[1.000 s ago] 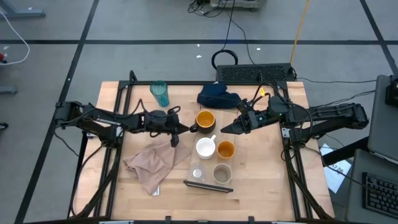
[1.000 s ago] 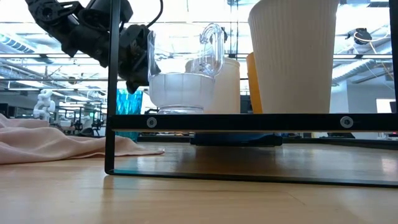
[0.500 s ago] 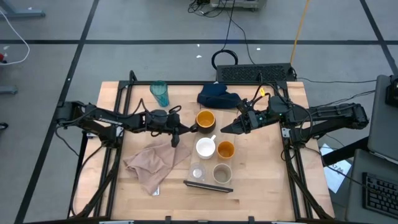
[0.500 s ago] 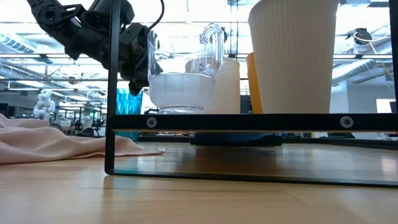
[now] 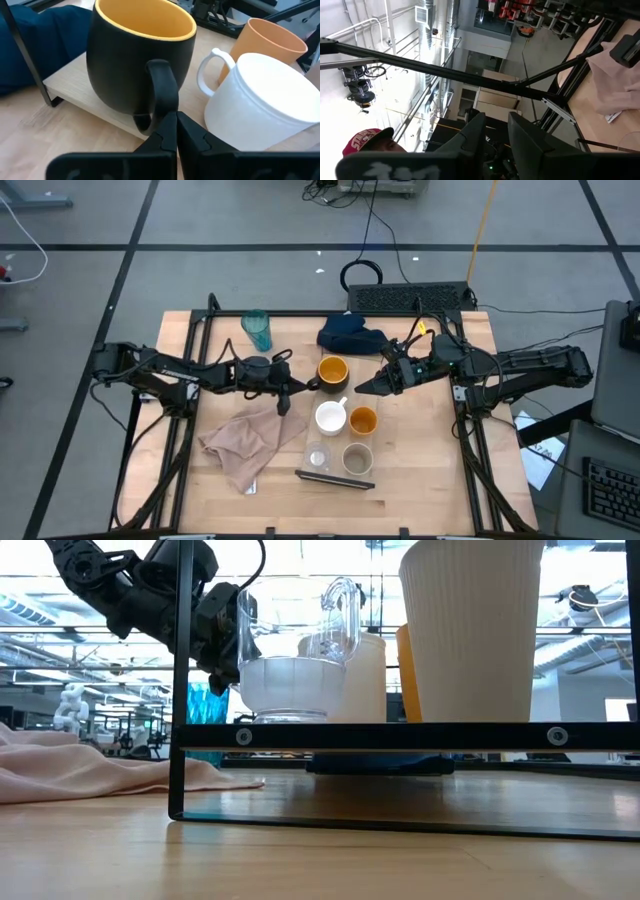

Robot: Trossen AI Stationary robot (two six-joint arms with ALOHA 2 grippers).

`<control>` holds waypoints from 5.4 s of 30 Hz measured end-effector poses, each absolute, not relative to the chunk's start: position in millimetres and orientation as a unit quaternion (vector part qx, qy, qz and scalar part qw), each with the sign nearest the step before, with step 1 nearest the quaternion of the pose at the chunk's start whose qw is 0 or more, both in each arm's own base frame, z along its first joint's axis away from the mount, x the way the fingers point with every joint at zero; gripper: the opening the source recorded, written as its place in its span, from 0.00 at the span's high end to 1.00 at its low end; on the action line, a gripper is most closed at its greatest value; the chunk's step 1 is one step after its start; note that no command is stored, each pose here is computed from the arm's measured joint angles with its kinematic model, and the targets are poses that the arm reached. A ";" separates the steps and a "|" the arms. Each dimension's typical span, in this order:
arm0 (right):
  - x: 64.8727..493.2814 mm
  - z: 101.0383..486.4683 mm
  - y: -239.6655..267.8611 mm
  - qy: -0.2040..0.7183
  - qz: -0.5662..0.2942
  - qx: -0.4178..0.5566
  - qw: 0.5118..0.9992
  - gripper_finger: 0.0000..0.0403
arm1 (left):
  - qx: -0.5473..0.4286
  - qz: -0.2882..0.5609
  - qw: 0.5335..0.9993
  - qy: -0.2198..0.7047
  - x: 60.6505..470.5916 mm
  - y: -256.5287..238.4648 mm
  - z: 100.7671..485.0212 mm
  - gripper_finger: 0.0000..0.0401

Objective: Stack small to large cups/mugs on shelf
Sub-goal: Put the black cup on the shelf aligned with the white cup, then put the blue cup on the shelf aligned with the yellow cup

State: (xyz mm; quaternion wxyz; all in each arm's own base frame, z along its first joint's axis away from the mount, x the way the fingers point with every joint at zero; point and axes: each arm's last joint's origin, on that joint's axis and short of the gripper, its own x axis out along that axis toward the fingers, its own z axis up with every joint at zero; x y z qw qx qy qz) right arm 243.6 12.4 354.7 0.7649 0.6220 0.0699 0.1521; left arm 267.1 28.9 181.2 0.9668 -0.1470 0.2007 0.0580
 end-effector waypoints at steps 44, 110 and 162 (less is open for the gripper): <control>242.4 357.5 25.2 0.047 0.191 0.496 0.845 0.81 | -0.107 0.159 0.896 0.401 197.5 76.7 306.1 0.90; 255.1 340.2 78.3 0.067 0.198 0.466 0.860 0.81 | -0.017 0.112 0.776 0.620 216.4 192.0 281.3 0.58; 282.4 296.0 37.9 0.180 0.075 0.499 0.845 0.02 | -0.318 -0.183 0.888 0.278 201.3 29.9 457.3 0.99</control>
